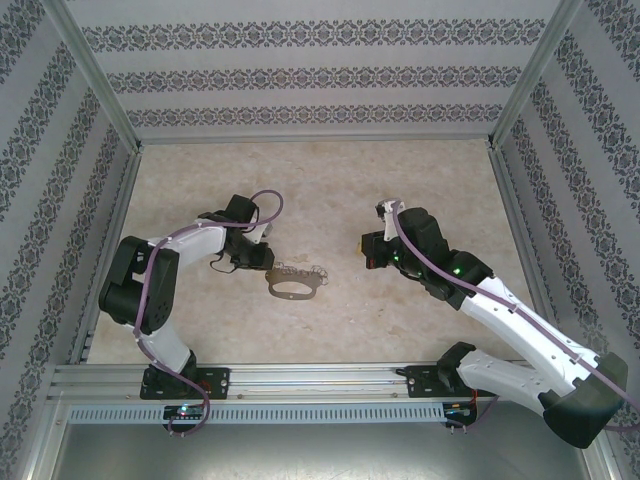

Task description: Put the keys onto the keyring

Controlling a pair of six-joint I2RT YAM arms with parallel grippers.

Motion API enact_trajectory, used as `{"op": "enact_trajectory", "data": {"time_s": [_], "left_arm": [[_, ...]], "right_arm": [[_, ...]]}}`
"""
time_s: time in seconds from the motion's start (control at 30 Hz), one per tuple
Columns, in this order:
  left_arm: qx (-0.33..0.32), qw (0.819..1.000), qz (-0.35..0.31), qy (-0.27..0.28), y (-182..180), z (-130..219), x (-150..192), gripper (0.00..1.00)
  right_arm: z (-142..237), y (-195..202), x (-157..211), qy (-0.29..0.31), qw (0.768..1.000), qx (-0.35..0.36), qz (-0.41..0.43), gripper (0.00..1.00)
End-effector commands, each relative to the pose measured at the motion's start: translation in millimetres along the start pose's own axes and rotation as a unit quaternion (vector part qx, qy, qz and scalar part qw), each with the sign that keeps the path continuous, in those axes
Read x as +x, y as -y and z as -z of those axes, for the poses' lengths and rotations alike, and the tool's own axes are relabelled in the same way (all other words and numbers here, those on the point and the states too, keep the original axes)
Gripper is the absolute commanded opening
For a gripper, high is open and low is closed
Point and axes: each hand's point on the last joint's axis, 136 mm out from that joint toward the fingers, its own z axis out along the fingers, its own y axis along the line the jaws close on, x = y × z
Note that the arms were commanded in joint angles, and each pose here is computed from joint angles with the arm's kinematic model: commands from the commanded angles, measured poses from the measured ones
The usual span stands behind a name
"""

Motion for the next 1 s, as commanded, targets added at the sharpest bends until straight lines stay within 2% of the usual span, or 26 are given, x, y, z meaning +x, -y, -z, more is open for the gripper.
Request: {"op": "enact_trajectory", "data": {"time_s": [0.0,0.97], "left_arm": [[-0.009,1.000,-0.015,0.013,-1,15,-4,0.25],[-0.008,1.000,-0.001,-0.013,-8,-6,3,0.21]], "right_arm": [[0,-3,-7,0.014,1.000,-0.002,0.003,0.00],[-6,-6,-8,0.010,1.000,-0.006,0.003,0.00]]}}
